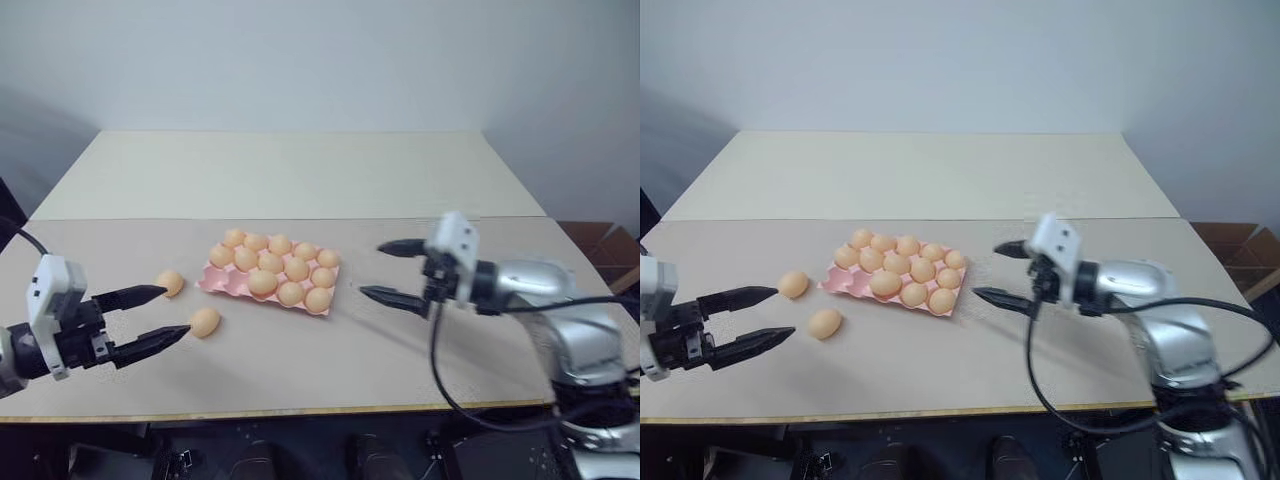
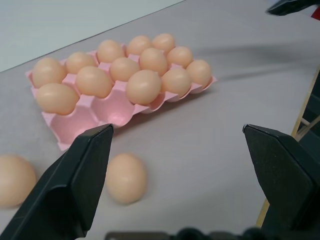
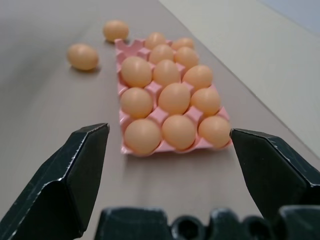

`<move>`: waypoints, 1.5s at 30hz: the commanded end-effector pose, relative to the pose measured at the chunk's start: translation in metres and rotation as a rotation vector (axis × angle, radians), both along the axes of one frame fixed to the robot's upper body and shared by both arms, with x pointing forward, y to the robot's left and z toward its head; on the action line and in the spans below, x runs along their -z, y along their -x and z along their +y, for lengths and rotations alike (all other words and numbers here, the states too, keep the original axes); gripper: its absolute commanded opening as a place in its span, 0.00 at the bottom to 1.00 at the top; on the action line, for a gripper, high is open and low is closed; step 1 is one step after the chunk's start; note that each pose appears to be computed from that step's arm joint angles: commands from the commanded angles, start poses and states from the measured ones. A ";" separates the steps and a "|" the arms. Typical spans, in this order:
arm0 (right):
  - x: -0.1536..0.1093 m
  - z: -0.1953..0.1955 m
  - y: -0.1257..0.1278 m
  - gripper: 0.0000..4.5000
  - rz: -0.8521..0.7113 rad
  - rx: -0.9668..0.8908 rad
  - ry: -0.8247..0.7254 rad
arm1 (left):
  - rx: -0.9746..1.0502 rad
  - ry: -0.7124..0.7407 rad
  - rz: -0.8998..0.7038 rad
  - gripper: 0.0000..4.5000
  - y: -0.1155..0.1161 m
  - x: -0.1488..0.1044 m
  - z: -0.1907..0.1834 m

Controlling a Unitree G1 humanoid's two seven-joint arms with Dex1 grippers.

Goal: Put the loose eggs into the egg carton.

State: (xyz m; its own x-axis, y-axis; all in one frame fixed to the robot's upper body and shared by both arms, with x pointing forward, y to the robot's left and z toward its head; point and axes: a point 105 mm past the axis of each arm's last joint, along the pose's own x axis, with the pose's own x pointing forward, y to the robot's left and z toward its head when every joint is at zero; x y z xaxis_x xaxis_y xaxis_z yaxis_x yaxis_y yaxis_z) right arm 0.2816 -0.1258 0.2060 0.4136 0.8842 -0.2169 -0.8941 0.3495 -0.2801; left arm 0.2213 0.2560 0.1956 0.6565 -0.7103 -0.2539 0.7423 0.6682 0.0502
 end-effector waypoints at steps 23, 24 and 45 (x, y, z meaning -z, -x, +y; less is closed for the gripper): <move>-0.007 -0.011 0.030 0.99 -0.023 -0.102 0.013 | -0.055 -0.028 0.000 1.00 0.027 0.008 -0.002; -0.008 -0.009 0.031 0.99 -0.023 -0.107 0.012 | -0.057 -0.035 0.005 1.00 0.030 0.009 -0.001; -0.008 0.021 0.040 0.99 -0.108 -0.147 -0.044 | -0.291 0.006 -0.003 1.00 -0.017 0.000 0.053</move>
